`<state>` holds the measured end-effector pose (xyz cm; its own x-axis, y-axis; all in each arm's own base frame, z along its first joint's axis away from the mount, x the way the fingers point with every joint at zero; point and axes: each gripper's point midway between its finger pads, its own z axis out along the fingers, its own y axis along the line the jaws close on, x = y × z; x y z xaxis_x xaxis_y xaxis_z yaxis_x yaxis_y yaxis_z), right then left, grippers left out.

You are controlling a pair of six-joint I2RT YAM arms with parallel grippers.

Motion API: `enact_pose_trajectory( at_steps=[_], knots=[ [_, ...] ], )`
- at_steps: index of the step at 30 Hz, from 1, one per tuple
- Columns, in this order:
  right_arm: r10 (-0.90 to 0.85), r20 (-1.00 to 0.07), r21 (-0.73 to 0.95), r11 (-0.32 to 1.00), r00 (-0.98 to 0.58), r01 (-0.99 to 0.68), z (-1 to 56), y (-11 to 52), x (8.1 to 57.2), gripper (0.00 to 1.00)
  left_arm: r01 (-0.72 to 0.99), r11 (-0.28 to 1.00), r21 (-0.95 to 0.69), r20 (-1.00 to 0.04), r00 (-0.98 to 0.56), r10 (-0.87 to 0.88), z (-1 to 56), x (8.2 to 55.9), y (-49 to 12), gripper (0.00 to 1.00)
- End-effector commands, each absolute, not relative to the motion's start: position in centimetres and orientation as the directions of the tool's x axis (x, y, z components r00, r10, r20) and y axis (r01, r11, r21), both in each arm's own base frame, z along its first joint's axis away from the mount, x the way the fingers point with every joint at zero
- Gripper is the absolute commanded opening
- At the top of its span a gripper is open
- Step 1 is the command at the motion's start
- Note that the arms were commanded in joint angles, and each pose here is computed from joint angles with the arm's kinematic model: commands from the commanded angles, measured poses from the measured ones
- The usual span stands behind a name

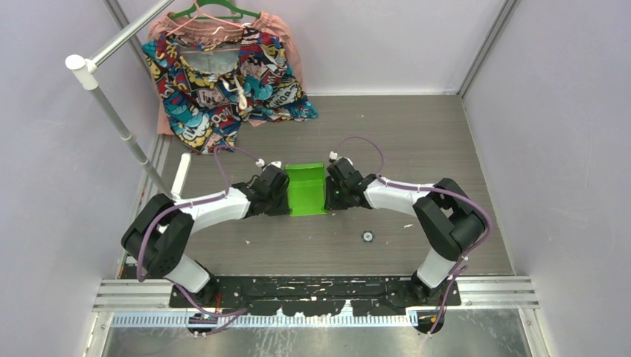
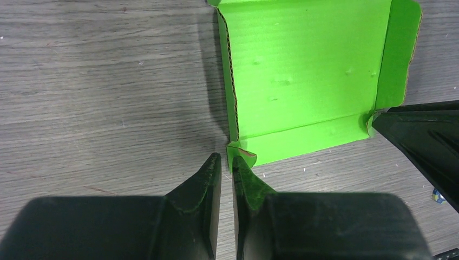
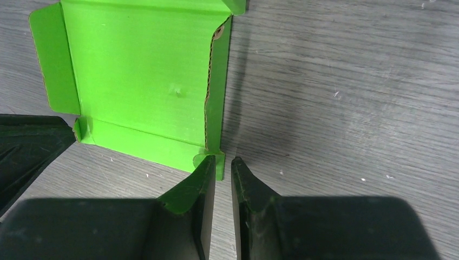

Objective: Fold the paper box
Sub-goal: Close the paper box at the center of the board.

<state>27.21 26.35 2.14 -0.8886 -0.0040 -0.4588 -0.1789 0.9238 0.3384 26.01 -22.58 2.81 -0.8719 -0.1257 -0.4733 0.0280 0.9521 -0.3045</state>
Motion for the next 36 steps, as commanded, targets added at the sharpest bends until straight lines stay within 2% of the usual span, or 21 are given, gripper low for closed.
enact_pose_trajectory(
  at_steps=[1,14,36],
  knots=[
    [-0.016,-0.479,0.337,0.920,-0.877,-0.201,2.7,27.3,27.7,0.23,0.046,0.948,-0.316,-0.500,-0.857,-0.125,3.8,27.0,-23.6,0.15],
    [-0.045,-0.457,0.308,0.929,-0.889,-0.205,2.1,27.2,27.3,0.23,0.051,0.954,-0.295,-0.489,-0.866,-0.105,3.5,26.8,-23.8,0.14],
    [-0.154,-0.444,0.107,0.969,-0.883,-0.223,0.9,25.8,26.8,0.22,0.056,0.971,-0.233,-0.440,-0.897,-0.054,1.7,26.1,-23.5,0.14]
  ],
)
